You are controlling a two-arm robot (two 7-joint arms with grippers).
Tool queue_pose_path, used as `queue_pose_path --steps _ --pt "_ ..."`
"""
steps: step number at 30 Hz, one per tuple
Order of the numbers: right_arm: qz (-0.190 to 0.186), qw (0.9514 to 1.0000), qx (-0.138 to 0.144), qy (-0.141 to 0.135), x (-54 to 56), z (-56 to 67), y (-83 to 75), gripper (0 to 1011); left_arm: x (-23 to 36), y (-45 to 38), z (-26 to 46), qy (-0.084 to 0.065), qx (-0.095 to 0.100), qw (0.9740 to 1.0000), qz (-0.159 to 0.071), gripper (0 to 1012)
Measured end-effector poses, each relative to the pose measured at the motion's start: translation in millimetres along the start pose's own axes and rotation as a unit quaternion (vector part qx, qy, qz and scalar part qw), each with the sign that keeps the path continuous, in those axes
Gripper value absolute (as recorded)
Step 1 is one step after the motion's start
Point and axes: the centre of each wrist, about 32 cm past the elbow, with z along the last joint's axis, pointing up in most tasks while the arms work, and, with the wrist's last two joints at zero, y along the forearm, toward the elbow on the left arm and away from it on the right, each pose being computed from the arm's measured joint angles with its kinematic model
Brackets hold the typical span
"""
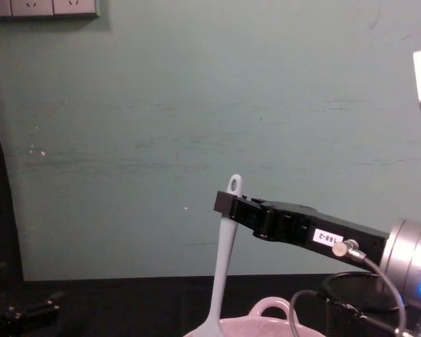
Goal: Use the one hand to pick up the spoon and stir the clear water in the bowl.
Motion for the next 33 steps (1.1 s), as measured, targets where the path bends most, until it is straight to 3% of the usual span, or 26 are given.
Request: queue_pose_path --steps 6,16,23,33 --pt "-0.023 0.9997 0.003 0.002 12.4 -2.9 2.6 124 0.0 0.0 0.0 0.000 0.000 1.0000 0.000 1005" --pt "-0.075 0.9959 -0.009 -0.049 29.3 10.8 -13.5 124 0.0 0.0 0.0 0.000 0.000 1.0000 0.000 1005" --pt "-0.086 0.9933 -0.018 -0.075 27.6 16.7 -23.6 124 0.0 0.0 0.0 0.000 0.000 1.0000 0.000 1005" --pt "-0.047 0.9936 -0.038 -0.095 7.8 17.4 -26.0 124 0.0 0.0 0.0 0.000 0.000 1.0000 0.000 1005"
